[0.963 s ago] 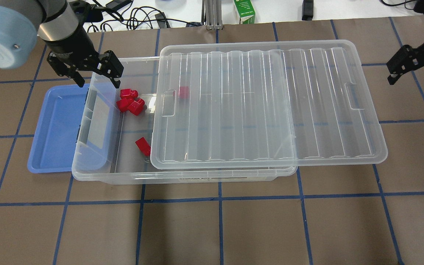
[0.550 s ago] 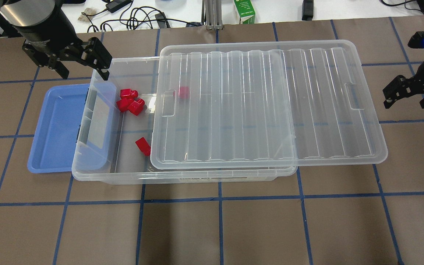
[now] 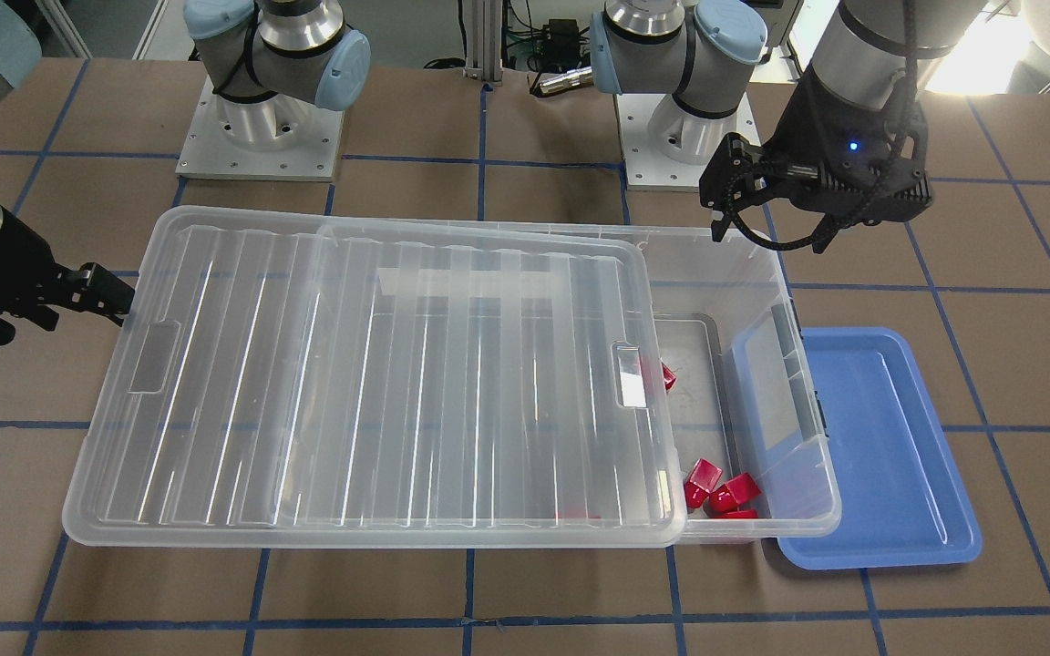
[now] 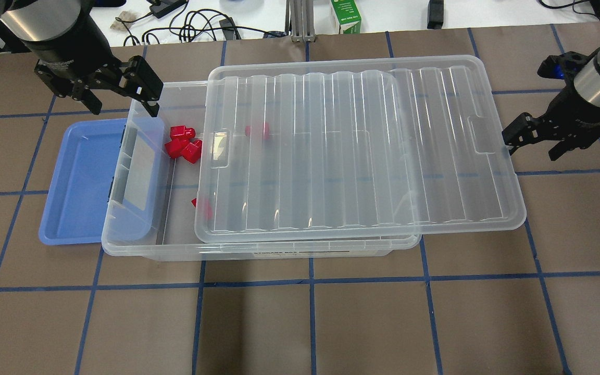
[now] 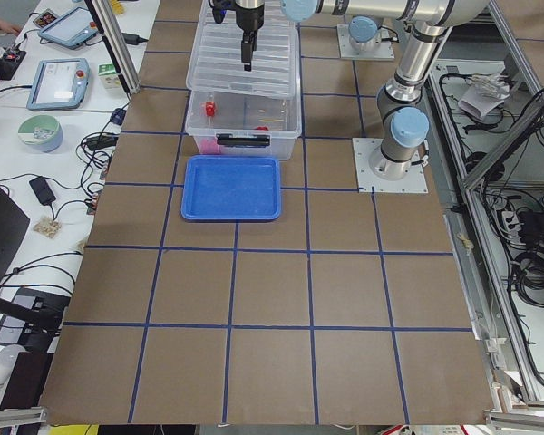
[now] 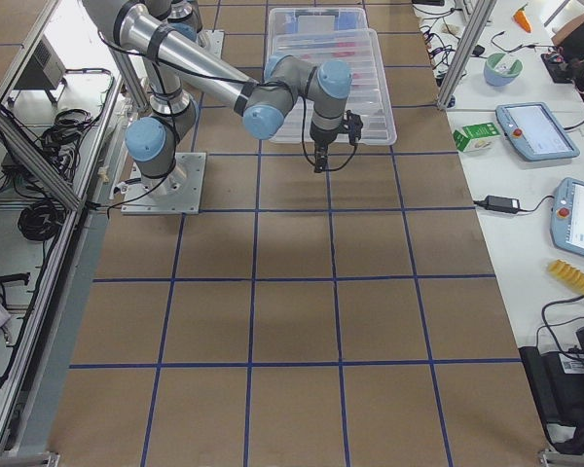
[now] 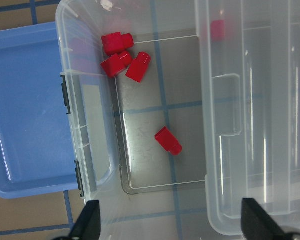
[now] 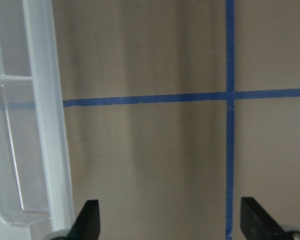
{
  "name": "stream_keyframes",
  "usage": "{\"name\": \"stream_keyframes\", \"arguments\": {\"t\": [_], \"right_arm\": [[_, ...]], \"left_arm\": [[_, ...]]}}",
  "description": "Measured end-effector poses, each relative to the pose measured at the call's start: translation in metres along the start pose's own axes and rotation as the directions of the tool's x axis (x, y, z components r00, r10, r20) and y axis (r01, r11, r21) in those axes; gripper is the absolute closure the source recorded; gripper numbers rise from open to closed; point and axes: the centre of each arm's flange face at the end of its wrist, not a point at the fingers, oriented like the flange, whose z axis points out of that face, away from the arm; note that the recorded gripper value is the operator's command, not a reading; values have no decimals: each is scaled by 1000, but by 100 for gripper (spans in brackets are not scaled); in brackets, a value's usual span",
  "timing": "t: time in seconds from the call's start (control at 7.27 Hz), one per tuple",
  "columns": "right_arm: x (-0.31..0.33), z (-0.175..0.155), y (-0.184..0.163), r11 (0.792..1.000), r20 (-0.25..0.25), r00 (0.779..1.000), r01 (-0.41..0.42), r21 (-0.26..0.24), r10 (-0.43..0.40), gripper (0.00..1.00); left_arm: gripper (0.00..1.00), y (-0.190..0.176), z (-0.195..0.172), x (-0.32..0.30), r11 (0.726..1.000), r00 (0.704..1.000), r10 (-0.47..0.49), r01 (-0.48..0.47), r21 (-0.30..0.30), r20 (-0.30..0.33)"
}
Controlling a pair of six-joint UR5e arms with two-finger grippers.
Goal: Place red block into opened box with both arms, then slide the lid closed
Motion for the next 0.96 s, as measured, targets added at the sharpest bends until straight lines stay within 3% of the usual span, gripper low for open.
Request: {"name": "stream_keyframes", "arguments": {"t": [0.96], "right_arm": [[-120, 12, -5, 992, -13, 993, 117, 40, -117, 0]], "left_arm": [[0, -1, 2, 0, 1000, 1000, -1, 1, -2, 0]]}}
